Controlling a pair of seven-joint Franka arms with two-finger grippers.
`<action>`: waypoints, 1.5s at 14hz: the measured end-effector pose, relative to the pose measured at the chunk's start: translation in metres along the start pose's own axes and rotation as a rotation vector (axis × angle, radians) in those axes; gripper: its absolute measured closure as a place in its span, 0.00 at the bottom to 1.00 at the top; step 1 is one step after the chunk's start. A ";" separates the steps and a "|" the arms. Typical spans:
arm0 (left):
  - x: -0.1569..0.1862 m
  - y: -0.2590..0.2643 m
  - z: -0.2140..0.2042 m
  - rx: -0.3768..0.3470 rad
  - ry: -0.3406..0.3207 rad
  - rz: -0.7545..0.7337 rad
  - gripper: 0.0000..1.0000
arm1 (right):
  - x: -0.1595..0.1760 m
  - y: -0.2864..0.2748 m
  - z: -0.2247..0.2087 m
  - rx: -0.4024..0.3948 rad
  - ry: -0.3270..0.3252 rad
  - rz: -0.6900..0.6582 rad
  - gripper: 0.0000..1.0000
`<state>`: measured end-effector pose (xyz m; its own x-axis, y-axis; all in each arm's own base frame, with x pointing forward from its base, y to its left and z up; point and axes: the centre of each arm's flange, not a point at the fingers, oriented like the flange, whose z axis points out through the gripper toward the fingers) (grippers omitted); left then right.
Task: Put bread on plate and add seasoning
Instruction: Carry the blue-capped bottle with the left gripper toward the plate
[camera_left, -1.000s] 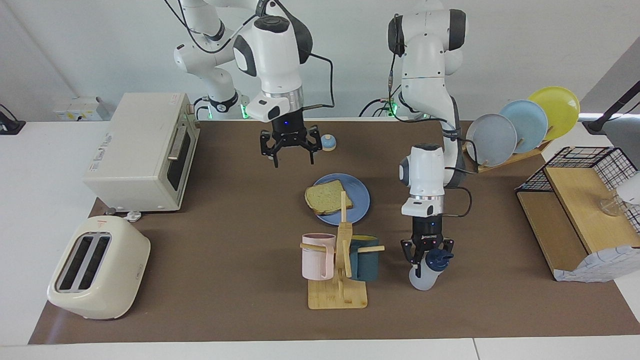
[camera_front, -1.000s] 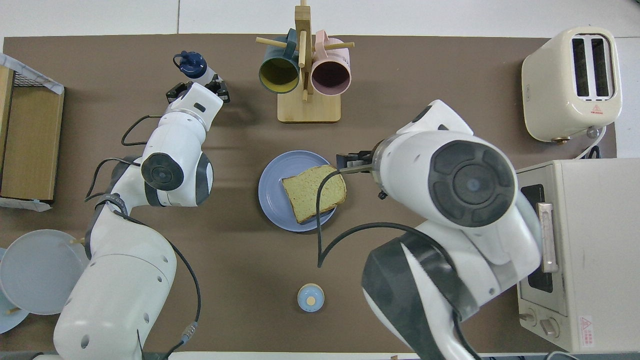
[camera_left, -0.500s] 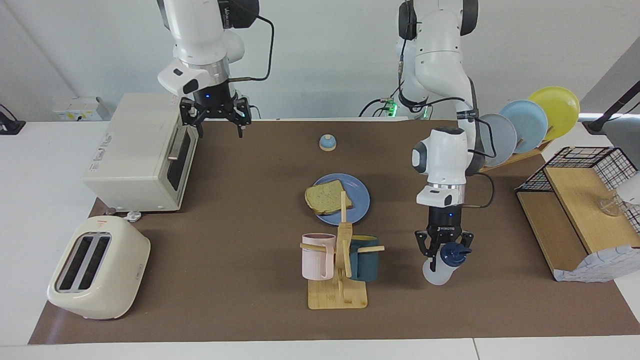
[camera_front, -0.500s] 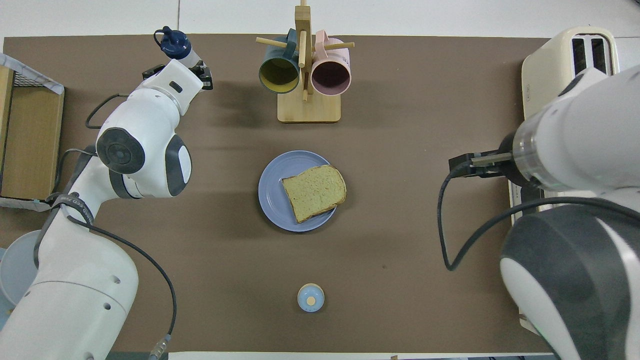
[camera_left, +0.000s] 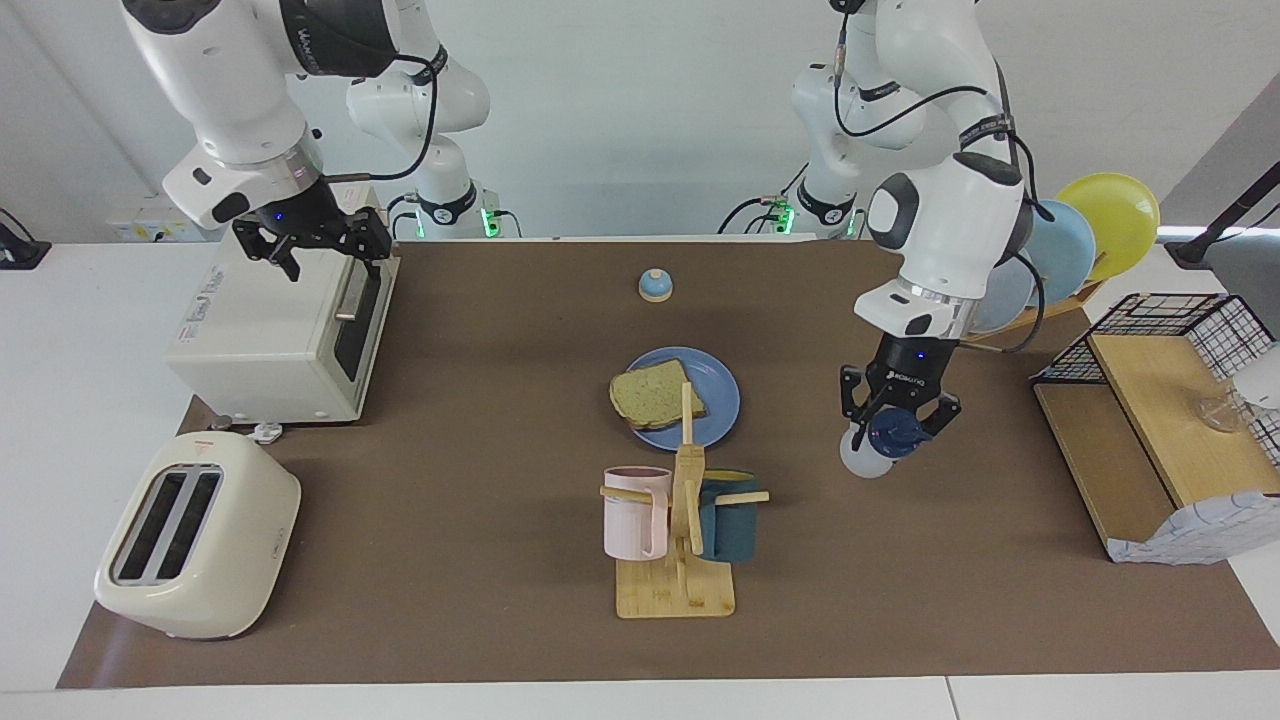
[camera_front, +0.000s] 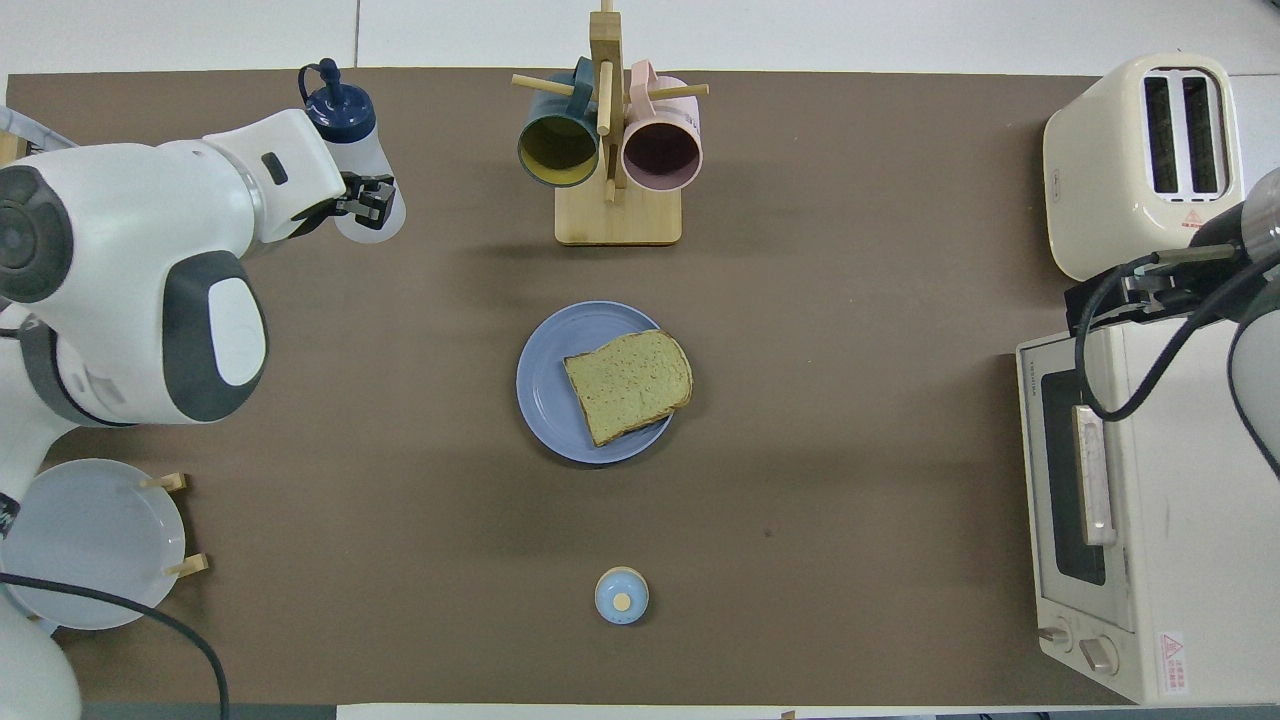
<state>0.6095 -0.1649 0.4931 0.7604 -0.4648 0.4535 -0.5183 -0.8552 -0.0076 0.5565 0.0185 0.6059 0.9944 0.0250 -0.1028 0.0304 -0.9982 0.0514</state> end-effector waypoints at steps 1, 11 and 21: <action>-0.004 0.002 -0.016 -0.036 -0.032 0.057 0.56 | 0.000 0.001 -0.001 0.001 0.001 -0.007 0.00; -0.054 0.071 -0.081 -0.359 -0.329 0.684 0.56 | -0.011 0.017 -0.010 0.006 -0.007 -0.013 0.00; -0.079 0.121 -0.074 -0.341 -0.339 0.833 0.56 | -0.014 -0.012 -0.016 0.041 0.002 -0.068 0.00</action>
<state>0.4578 -0.2149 0.5229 0.1415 -0.9803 0.1377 -0.9885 -0.1324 0.0729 0.5440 0.0312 0.6222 0.9904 0.0934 -0.1024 0.0942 -0.9955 0.0034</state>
